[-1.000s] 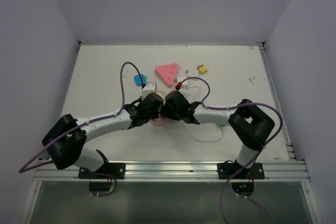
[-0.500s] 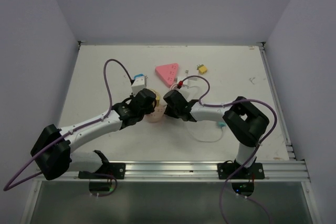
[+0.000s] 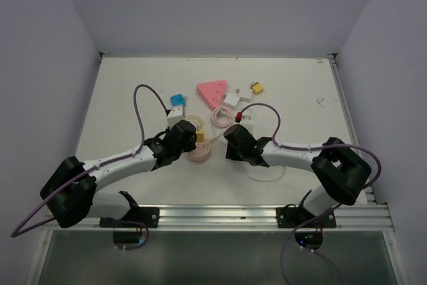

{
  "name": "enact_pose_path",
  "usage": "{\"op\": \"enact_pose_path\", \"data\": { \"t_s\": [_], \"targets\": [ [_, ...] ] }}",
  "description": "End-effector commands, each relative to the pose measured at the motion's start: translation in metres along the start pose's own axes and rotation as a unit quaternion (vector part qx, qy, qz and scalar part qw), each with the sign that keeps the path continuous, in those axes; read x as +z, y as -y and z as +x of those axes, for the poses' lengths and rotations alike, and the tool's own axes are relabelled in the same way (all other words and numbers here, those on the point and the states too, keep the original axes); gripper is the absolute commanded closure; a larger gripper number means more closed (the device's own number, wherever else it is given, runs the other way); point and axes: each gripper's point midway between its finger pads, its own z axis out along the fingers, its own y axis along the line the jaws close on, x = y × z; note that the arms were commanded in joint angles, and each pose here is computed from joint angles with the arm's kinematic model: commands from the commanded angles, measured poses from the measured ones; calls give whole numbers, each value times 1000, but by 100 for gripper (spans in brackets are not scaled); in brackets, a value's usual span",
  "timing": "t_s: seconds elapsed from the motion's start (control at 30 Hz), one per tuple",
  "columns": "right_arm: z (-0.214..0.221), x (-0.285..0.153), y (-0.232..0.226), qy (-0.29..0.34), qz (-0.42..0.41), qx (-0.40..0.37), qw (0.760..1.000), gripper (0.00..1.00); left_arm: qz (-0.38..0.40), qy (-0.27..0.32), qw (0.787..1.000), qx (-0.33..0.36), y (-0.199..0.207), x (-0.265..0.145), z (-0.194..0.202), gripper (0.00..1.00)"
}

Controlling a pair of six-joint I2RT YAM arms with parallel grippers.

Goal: Pull the plug off the socket

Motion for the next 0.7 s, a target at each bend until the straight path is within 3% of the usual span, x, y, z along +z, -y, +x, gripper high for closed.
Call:
{"op": "enact_pose_path", "data": {
  "t_s": [0.0,0.13,0.3,0.53,0.67],
  "targets": [
    [-13,-17,-4,24,-39,-49,998,64,44,43,997,-43,29,2,-24,100],
    [-18,-30,-49,29,-153,-61,986,65,45,36,998,-37,30,4,-18,100],
    [-21,-41,-97,23,-261,-80,962,75,39,26,999,-23,30,7,-7,100],
    [-22,-38,-133,20,-316,-106,943,80,30,15,999,-13,29,9,3,100],
    [-6,-19,-127,-6,-298,-103,949,81,24,13,1000,-7,29,10,4,100]
  ]
}}
